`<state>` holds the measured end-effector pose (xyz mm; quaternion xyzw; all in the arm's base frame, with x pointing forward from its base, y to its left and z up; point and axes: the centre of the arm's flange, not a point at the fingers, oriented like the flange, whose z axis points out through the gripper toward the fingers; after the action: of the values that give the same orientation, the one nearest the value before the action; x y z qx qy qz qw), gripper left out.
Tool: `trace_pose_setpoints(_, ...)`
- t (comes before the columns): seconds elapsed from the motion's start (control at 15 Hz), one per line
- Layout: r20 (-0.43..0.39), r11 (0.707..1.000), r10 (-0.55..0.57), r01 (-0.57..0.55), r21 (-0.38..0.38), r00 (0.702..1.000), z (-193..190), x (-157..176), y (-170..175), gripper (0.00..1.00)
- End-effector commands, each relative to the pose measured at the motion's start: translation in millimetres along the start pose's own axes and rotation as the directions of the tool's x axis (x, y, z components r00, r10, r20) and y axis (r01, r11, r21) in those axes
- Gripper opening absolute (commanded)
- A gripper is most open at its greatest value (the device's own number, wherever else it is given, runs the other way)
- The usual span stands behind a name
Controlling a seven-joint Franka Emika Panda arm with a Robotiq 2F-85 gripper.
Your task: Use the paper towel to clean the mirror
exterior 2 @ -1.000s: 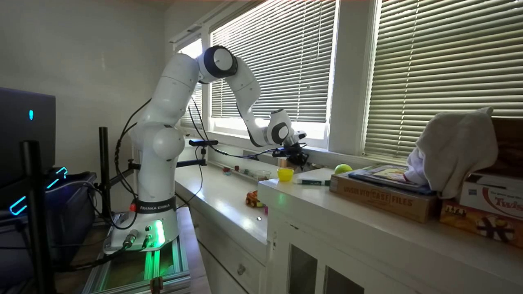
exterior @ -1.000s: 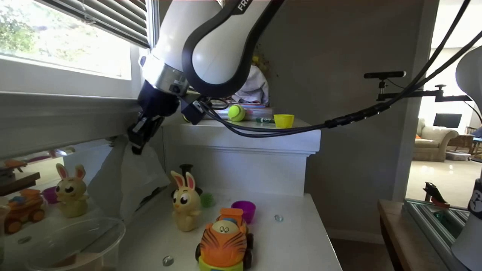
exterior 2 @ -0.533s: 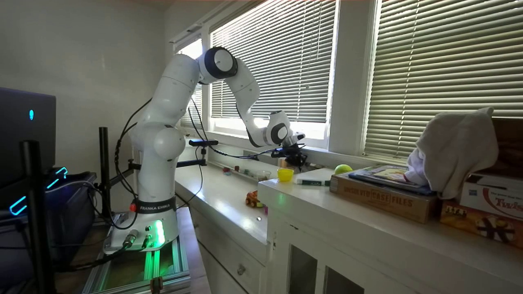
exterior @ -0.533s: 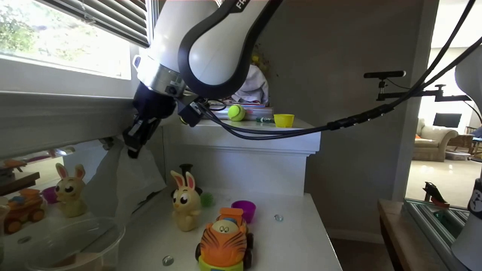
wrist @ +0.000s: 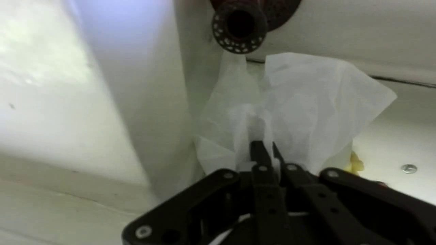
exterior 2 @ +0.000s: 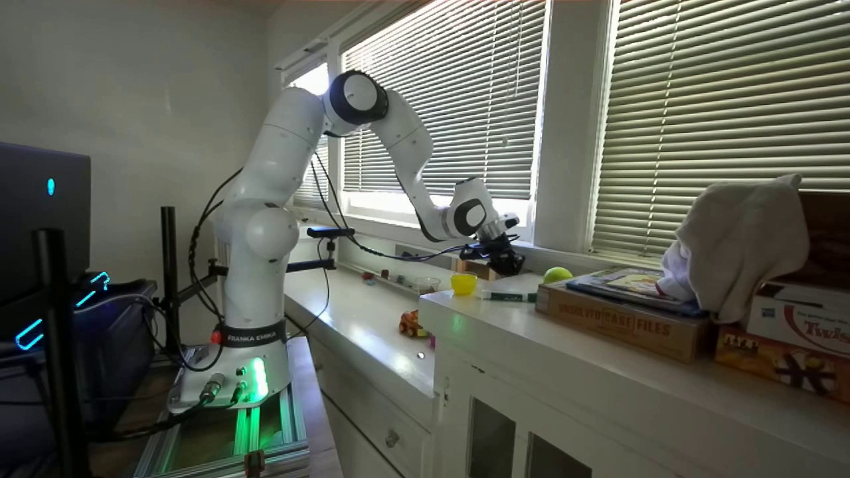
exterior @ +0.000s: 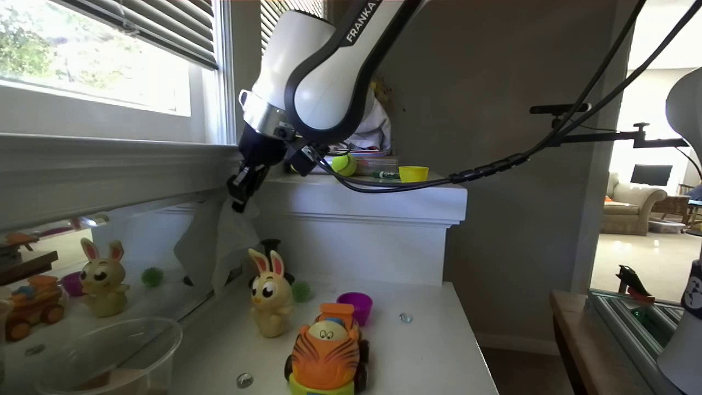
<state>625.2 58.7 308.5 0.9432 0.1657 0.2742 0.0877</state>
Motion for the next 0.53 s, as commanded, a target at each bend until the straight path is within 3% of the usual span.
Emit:
trace_pose_setpoints(0.0,0.002,0.999,0.034,-0.034,-0.009,0.999,-5.1,2.0,10.5,0.00)
trace_pose_setpoints(0.47,-0.045,0.998,-0.033,0.036,0.050,0.998,-14.3,36.6,-48.8,0.00)
